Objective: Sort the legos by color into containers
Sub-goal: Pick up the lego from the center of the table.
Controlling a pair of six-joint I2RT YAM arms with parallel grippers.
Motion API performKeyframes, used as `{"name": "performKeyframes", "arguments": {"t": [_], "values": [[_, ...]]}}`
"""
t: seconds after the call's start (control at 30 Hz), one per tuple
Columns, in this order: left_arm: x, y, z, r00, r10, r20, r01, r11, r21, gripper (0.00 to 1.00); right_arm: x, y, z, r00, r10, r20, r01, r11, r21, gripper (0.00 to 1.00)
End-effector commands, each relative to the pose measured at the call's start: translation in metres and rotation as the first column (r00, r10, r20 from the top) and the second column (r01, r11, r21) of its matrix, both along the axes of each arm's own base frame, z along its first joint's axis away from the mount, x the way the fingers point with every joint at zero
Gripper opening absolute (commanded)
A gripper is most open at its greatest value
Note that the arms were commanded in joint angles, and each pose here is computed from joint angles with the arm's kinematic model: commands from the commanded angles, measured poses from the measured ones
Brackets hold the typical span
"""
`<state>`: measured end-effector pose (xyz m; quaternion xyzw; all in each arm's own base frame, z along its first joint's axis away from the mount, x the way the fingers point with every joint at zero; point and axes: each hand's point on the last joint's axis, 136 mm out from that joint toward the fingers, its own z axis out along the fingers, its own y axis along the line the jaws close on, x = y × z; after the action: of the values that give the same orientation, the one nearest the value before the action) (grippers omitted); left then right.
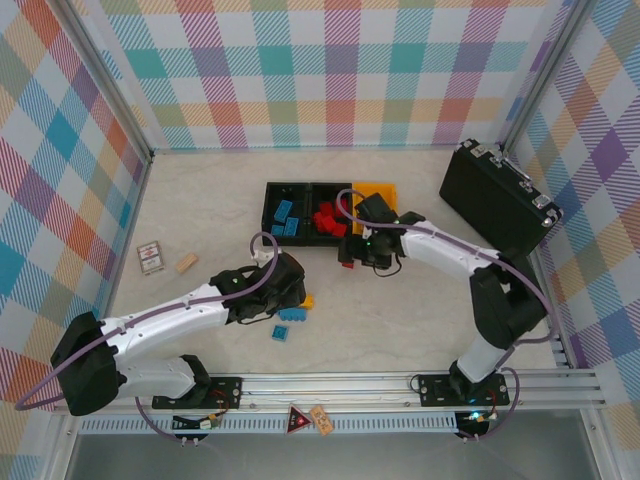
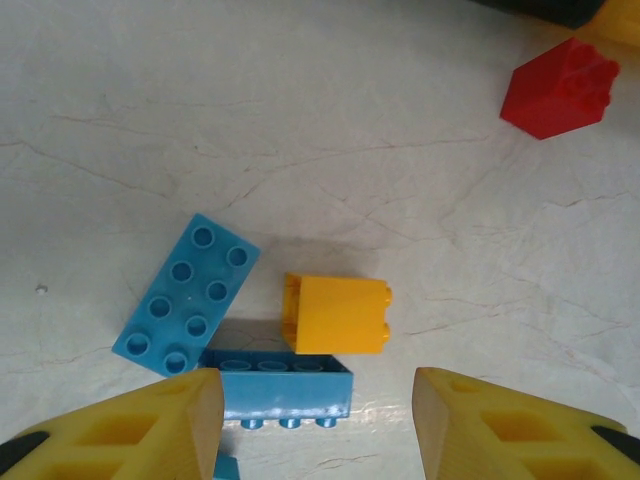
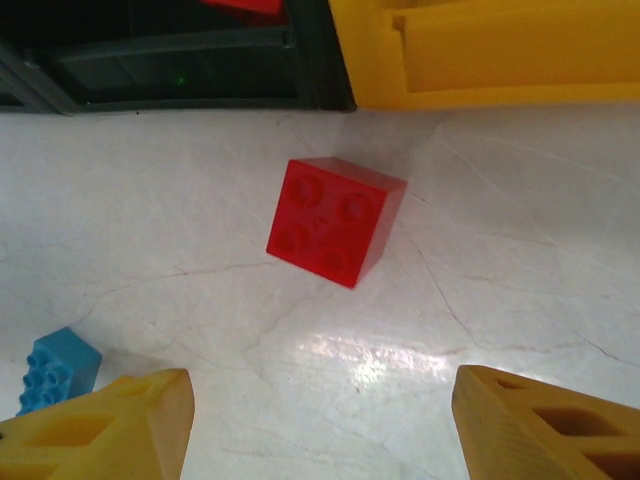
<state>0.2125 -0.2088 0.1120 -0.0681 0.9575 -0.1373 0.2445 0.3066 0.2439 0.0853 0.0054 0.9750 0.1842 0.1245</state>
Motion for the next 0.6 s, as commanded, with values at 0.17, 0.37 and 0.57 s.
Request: {"name": "performKeyframes", "arguments": {"t": [0.17,0.37,0.57], "values": [[-0.006,-0.002,-0.010,1.000,-0.003,-0.021,0.002,1.000,-0.019,0.52,0.027,0.014,-0.015,0.999,-0.049,0.016,0.050,0.997,-0.059,0.68],[-0.006,-0.003,-0.011,1.000,-0.002,-0.025,0.001,1.000,-0.023,0.53,0.036,0.014,-0.035,0.996,-0.082,-0.021,0.079,0.989,-0.122,0.62],[-0.008,0.001,-0.013,1.000,0.005,-0.026,-0.006,1.000,-0.016,0.52,0.036,0.013,-0.044,0.996,-0.083,-0.034,0.077,0.987,-0.139,0.43]]}}
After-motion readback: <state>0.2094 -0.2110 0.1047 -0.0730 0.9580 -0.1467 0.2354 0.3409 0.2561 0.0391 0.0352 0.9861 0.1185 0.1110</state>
